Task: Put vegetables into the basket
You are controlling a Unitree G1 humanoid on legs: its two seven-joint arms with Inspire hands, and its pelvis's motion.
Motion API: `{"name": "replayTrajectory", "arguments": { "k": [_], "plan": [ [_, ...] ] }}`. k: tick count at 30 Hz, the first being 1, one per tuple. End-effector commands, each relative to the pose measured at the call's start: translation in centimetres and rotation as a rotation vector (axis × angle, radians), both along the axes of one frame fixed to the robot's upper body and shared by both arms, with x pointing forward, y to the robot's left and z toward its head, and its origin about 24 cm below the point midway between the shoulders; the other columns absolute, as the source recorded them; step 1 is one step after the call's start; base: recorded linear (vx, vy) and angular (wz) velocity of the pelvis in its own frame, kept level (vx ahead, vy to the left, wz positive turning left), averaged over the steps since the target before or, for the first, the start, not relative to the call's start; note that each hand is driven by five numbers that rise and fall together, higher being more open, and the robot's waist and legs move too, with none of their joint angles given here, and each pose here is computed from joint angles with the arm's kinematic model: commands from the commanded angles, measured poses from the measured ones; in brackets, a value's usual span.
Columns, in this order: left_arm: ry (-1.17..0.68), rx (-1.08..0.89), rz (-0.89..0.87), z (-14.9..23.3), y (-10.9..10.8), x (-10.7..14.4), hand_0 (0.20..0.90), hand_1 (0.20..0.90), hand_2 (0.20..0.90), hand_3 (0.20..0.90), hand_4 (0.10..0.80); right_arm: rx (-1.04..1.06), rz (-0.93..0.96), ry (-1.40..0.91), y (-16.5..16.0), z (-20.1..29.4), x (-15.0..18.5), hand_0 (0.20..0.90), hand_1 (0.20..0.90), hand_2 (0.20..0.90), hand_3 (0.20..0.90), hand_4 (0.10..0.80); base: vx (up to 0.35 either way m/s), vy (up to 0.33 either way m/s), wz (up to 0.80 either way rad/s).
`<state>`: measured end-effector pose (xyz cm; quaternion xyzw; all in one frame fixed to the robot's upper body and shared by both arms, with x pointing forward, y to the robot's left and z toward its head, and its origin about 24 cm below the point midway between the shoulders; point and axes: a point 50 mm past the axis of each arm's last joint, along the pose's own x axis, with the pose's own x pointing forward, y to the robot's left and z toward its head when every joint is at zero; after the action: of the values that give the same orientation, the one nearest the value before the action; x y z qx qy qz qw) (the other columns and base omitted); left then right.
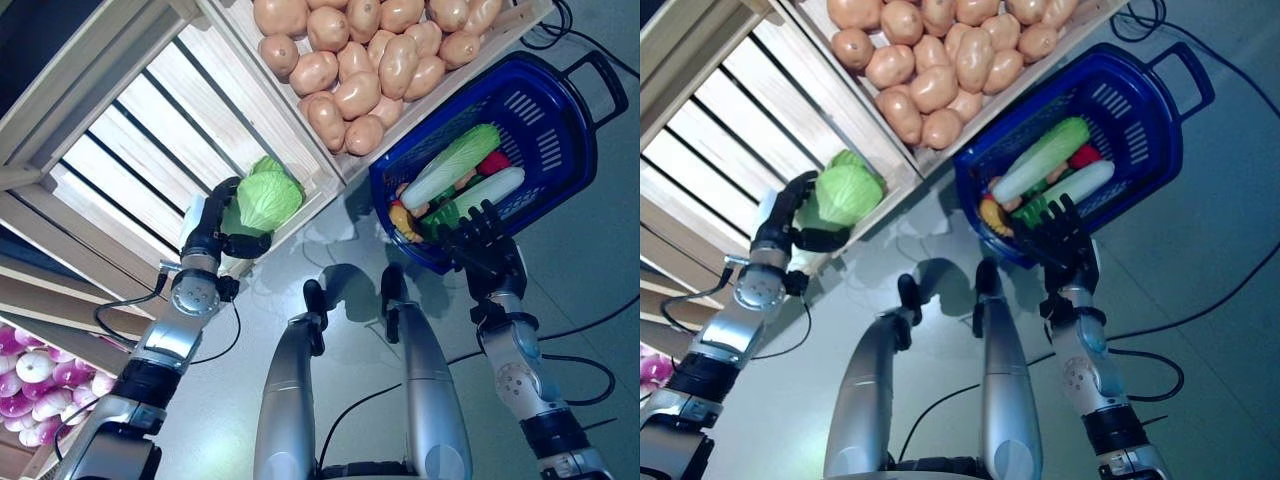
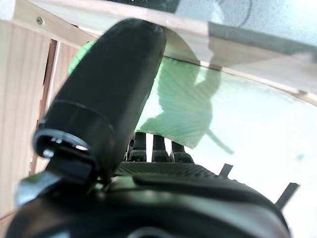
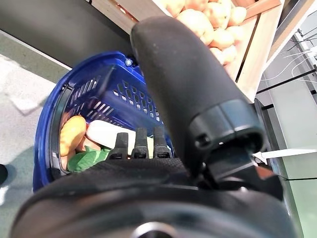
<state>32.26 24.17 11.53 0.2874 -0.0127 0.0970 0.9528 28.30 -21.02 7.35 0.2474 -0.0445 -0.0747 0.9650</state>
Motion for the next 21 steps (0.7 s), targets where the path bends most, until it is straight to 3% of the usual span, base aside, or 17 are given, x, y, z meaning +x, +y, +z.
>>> {"name": "replayTrajectory", "arguments": {
  "k": [1, 11, 17, 21],
  "plan": [
    [-0.097, 0.062, 0.032, 2.6, 1.0, 0.2, 0.9, 0.9, 0.9, 0.9, 0.8, -0.047, 0.031, -0.168, 0.4, 3.4, 0.0, 0.9, 0.9, 0.9, 0.9, 0.8, 0.0, 0.0, 0.0],
    [-0.127, 0.187, 0.227, 2.0, 1.3, 1.4, 0.9, 0.9, 0.9, 0.9, 0.8, -0.029, 0.056, -0.152, 1.5, 3.4, 0.7, 0.9, 0.9, 0.9, 0.9, 0.8, 0.006, -0.01, 0.0],
    [-0.195, 0.159, 0.343, 1.3, 0.1, 2.1, 0.9, 0.9, 0.9, 0.9, 0.8, -0.009, 0.059, -0.14, 2.8, 3.1, 1.2, 0.9, 0.9, 0.9, 0.9, 0.8, 0.022, -0.04, -0.06],
    [-0.199, 0.26, 0.384, 0.9, -0.6, 2.6, 0.9, 0.9, 0.9, 0.9, 0.8, 0.002, 0.064, -0.133, 3.8, 2.9, 1.5, 0.9, 0.9, 0.9, 0.9, 0.8, 0.011, -0.034, -0.01]
  ]
}}
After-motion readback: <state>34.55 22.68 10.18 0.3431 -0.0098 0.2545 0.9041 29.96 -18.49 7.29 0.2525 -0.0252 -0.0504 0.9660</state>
